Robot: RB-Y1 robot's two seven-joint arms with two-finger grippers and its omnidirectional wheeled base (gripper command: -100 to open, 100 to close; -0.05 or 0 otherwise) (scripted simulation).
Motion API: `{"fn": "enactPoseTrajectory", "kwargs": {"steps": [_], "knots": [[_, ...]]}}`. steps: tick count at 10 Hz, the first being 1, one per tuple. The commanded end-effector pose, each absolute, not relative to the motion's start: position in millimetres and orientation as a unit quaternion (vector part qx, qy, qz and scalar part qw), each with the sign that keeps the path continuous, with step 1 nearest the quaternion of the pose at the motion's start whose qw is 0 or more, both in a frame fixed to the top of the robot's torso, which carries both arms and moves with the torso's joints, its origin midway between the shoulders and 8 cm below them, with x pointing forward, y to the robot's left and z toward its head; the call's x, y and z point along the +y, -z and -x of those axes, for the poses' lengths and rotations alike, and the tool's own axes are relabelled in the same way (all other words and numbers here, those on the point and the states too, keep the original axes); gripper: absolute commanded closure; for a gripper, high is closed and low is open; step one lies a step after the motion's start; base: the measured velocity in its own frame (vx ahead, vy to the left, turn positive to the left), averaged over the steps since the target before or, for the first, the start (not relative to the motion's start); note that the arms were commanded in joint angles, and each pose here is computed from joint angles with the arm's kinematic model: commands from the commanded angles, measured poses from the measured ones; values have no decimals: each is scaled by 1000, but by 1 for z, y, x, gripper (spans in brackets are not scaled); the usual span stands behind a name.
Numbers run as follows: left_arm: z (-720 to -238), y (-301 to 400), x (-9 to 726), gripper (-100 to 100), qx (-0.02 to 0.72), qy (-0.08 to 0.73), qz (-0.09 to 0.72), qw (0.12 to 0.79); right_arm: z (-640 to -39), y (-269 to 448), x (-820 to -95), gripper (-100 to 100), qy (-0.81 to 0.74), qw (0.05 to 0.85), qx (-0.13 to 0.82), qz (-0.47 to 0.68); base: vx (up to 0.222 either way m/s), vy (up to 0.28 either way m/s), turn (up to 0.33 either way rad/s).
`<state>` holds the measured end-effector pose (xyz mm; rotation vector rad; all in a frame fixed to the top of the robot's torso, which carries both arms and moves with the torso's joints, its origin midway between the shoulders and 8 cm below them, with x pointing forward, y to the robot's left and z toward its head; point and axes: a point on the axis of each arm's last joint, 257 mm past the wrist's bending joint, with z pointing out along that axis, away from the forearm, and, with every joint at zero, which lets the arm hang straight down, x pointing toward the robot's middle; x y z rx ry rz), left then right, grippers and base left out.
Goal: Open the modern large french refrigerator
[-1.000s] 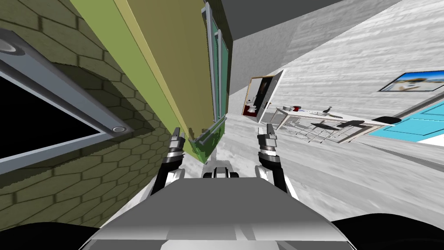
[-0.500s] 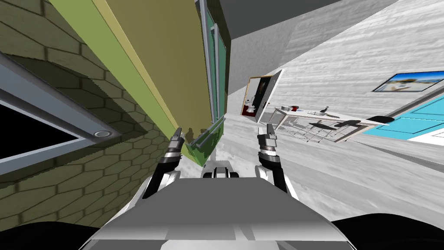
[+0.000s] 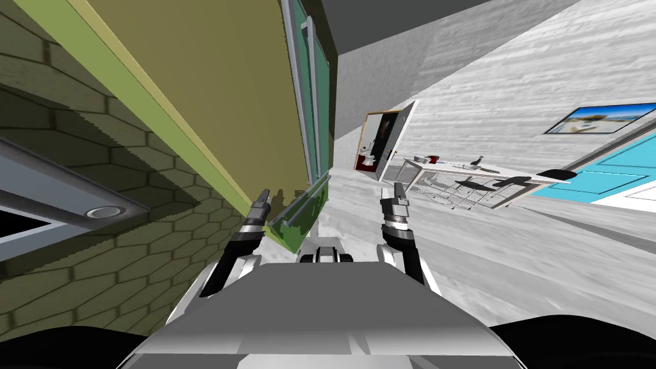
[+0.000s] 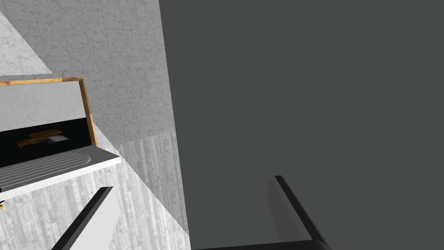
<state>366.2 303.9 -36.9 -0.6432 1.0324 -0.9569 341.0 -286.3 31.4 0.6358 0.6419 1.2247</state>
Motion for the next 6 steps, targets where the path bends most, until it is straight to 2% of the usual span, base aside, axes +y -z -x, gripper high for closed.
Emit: {"fn": "enactPoseTrajectory", "kwargs": {"steps": [1,6], "knots": [[-366,43,309,-100,485,413,296,712,-341,-31,-286,0,-555,724,291,-288,145,-38,-48],[-364,62,322,-100,524,371,309,702,-341,-31,-286,0,-555,724,291,-288,141,-42,-55]]}}
